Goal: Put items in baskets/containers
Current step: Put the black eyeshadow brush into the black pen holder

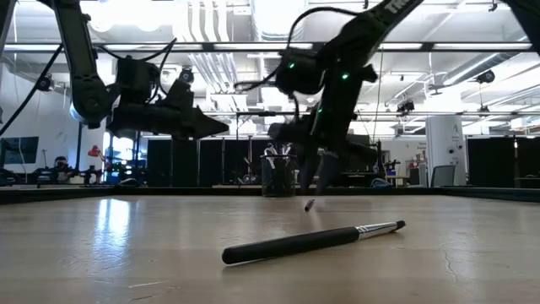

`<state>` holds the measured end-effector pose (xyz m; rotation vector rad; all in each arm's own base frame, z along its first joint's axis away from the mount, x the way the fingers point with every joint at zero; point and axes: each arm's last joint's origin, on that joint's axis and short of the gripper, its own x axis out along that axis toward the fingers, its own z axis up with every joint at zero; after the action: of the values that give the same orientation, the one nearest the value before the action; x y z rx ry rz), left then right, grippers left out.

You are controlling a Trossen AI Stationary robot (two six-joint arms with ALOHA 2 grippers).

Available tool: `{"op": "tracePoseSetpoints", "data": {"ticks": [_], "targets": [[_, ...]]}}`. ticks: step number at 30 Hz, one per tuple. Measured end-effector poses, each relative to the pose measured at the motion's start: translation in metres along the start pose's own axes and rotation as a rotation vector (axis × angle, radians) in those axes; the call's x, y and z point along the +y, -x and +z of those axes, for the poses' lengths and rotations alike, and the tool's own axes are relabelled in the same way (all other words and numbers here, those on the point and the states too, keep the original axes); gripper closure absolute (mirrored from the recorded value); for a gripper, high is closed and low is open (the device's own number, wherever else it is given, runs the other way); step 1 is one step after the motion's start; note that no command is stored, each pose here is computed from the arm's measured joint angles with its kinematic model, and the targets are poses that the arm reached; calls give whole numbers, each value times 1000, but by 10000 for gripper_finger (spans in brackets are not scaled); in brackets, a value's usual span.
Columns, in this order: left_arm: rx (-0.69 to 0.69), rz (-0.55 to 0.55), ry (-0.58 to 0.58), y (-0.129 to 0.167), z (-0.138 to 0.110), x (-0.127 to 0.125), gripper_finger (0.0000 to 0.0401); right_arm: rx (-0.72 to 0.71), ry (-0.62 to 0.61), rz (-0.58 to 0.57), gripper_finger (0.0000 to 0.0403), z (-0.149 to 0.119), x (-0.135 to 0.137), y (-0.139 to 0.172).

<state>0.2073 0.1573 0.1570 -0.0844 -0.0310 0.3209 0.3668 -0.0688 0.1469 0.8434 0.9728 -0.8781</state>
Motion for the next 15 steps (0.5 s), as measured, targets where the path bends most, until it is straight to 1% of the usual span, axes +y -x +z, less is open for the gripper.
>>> {"op": "tracePoseSetpoints", "data": {"ticks": [3,5,11,15], "targets": [[7,0,-6,1,-2,0,401,30,-12,-59,280,2,4,-9],[9,0,-8,2,-2,-1,401,37,-25,-74,283,5,7,-14],[9,-1,-9,2,-2,-1,401,37,-2,-91,296,11,12,-24],[8,-1,-10,2,-2,-1,401,10,23,-94,317,12,13,-26]]}}
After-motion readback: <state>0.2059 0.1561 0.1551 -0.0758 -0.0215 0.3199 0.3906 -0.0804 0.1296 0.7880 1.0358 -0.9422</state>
